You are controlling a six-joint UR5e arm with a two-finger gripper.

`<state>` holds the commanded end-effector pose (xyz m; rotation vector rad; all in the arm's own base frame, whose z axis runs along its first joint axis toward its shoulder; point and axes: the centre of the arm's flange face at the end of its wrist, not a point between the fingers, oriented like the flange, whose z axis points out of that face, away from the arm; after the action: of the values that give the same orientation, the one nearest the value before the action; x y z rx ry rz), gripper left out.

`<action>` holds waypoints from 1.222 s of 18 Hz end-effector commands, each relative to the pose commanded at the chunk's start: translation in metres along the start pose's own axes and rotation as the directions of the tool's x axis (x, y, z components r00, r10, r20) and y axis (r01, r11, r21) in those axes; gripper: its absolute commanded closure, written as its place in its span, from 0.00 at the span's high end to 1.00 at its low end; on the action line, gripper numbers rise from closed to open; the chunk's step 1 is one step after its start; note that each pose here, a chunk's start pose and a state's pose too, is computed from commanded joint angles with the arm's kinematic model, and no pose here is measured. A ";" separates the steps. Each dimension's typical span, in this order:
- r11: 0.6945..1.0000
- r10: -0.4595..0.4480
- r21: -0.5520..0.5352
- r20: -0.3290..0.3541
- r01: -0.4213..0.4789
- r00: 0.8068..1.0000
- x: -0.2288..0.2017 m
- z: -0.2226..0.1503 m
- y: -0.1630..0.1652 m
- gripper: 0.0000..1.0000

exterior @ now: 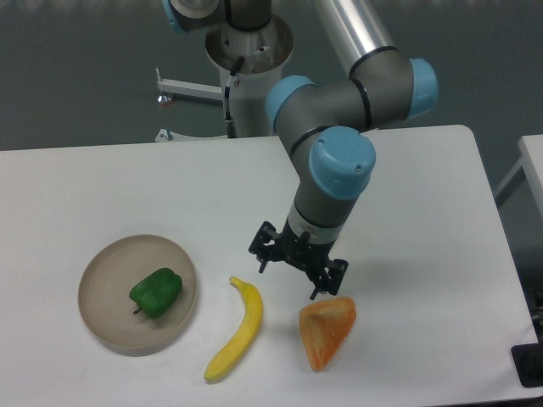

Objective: Pick up the green pepper from the plate
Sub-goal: 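Move the open gripper over to the green pepper on the plate, then lower the open gripper down around the green pepper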

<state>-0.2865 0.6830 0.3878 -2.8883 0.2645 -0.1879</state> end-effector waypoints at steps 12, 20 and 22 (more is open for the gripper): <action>0.998 -0.057 -0.016 -0.024 0.057 0.998 0.085 0.049 -0.038 1.00; 0.996 -0.085 -0.027 -0.063 0.084 0.994 0.131 0.081 -0.044 1.00; 0.999 -0.044 -0.020 -0.056 0.043 0.997 0.148 0.096 -0.051 1.00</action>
<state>-0.1196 0.7239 0.3236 -2.9117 0.2149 -0.2770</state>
